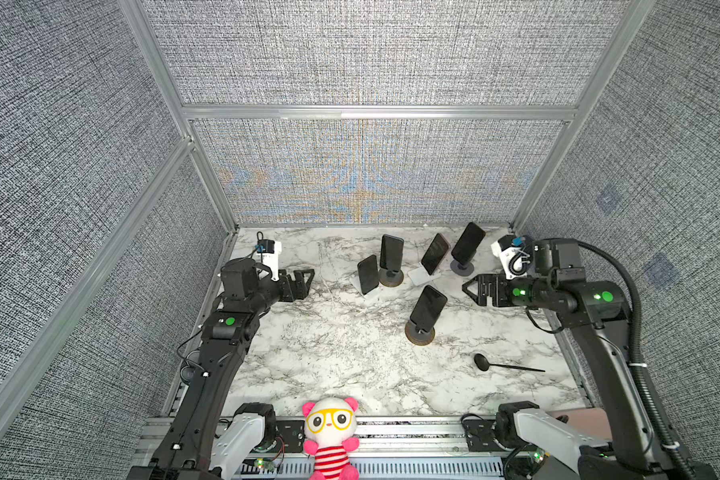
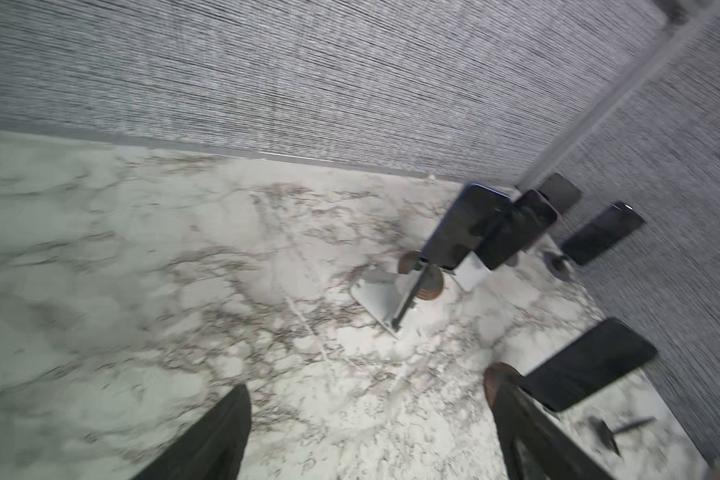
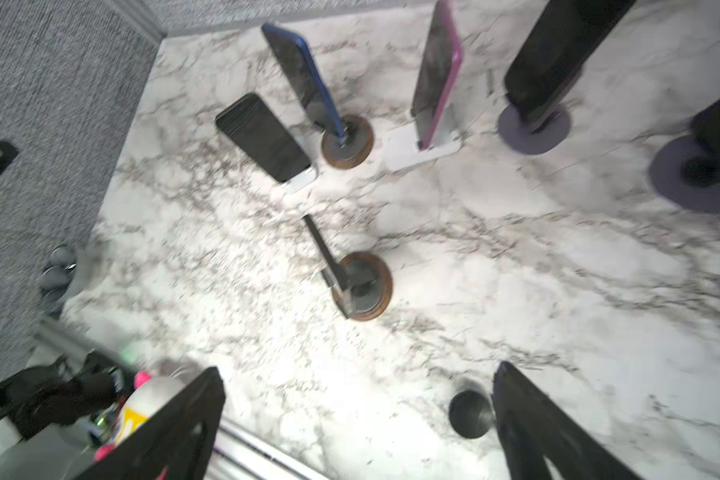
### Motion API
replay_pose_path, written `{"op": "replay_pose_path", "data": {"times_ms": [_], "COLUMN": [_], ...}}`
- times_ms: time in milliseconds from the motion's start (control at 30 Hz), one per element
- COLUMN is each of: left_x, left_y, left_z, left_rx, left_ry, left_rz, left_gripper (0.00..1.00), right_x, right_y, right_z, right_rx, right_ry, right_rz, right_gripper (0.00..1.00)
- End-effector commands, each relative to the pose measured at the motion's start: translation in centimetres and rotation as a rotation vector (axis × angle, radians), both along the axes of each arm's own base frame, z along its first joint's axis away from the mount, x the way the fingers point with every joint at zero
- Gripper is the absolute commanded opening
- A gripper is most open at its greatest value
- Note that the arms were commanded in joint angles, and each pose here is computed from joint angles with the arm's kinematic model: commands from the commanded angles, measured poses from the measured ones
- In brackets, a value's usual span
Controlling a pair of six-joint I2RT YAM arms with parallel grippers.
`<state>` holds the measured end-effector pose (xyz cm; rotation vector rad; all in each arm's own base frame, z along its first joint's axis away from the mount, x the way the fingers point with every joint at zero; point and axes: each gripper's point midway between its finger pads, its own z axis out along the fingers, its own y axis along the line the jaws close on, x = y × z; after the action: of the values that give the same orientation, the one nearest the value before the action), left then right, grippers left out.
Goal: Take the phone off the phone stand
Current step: 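Grasp the black phone on the wooden stand with right gripper while left arm approaches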
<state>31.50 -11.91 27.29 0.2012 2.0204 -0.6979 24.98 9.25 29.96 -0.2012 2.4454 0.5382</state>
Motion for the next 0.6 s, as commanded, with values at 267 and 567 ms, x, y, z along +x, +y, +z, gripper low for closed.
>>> {"op": "replay_pose_path", "data": {"times_ms": [267,567], "left_x": [0.3,0.5], "left_y": [-9.7,-12.6], "left_z": [0.5,-2.1], "left_rx": [-0.111,-0.082], "left_ry": [-0.078,-0.027], "left_rz": [-0.334,-0.390], "left_gripper": [0.89,0.88], "right_x": [1.6,5.9], "right_y": [3.9,4.5], "right_z": [-4.1,-7.1], "right_rx": [0.053,0.033], "right_ry": [0.093,0.097], "right_rz": [0.182,0.176], "right_gripper": [0.66,0.47]}}
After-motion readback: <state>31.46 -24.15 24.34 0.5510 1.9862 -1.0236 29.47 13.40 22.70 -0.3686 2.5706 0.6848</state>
